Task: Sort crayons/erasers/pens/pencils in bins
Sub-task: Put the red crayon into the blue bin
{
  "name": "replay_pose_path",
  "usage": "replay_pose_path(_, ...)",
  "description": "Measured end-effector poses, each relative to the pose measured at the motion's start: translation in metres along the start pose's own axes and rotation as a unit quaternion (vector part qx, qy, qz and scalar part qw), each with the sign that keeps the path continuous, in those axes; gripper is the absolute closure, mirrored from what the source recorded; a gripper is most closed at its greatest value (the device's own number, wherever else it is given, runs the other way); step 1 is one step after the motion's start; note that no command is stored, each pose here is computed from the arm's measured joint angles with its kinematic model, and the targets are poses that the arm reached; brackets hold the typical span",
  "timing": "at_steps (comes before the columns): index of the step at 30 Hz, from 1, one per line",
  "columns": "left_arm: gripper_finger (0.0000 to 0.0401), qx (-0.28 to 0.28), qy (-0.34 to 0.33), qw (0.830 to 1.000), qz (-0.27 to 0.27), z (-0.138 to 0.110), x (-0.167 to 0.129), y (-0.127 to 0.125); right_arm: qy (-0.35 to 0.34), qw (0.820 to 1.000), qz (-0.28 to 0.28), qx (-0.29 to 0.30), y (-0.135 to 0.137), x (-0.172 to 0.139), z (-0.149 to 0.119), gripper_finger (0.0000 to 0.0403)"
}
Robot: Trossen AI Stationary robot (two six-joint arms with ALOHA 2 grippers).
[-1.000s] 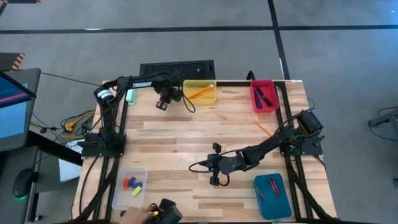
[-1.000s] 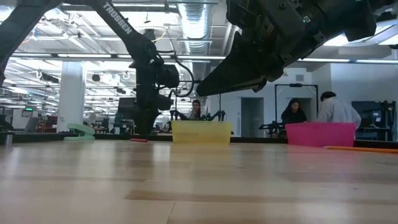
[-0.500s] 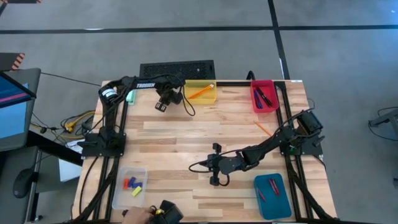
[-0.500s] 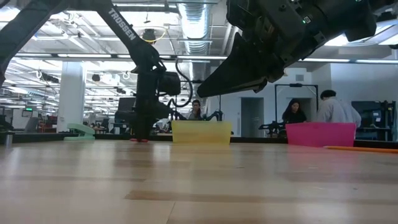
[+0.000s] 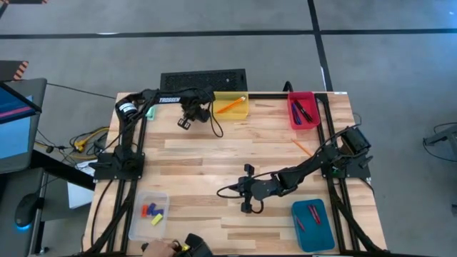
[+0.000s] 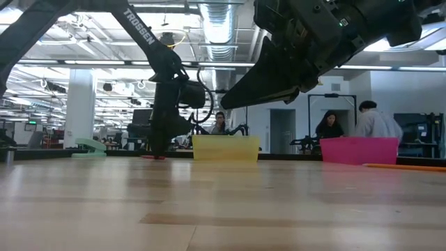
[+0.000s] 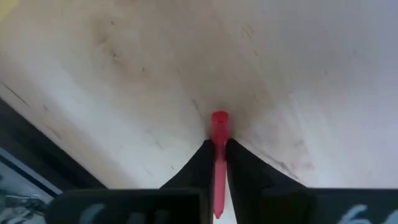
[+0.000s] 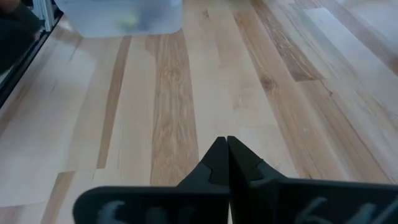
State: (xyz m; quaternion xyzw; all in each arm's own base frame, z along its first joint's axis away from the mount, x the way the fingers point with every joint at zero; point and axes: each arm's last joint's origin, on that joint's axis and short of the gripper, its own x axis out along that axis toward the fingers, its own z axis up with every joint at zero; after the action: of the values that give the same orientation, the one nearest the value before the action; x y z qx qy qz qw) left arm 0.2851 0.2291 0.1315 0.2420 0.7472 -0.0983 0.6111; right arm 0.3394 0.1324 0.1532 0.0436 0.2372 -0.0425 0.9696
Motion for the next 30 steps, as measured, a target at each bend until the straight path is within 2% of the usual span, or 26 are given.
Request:
replay_pose_path(3,0.0389,-0.016,-0.002,1.0,-0.004,0.003,-0.007,0.001,0.0,1.0,0.001,-0.001,0.001,0.0,0.0,0.04)
replay_pose_path(8,0.0393,-0.058,-0.06,0.996,-0.025,-0.001,-0.032,-0.006,0.004,1.0,0.002,-0.004,0.002,-0.001,-0.002,0.0397)
replay_pose_path(14,0.0393,-0.13,-0.132,0.981,-0.063,-0.004,-0.066,-0.018,0.006,1.0,0.003,-0.004,0.002,-0.001,-0.002,0.0399)
replay_pose_path(16,0.0393,-0.152,-0.174,0.969,-0.084,0.0,-0.076,-0.023,0.007,1.0,0.005,-0.004,0.002,-0.001,-0.002,0.04)
replay_pose_path(20,0.0392,-0.2,-0.253,0.933,-0.158,0.009,-0.085,-0.029,0.006,1.0,-0.007,-0.006,0.002,-0.001,-0.003,0.04)
replay_pose_path(23,0.0392,-0.22,-0.295,0.911,-0.188,0.019,-0.09,-0.032,-0.025,1.0,-0.015,0.008,-0.001,0.001,-0.009,0.04)
replay_pose_path(26,0.0392,-0.221,-0.327,0.897,-0.198,0.033,-0.096,-0.034,-0.062,0.997,-0.013,0.042,-0.012,0.007,-0.028,0.04)
replay_pose_path(30,0.0392,-0.22,-0.357,0.882,-0.216,0.049,-0.103,-0.04,-0.134,0.983,-0.011,0.128,-0.032,0.019,-0.04,0.0401)
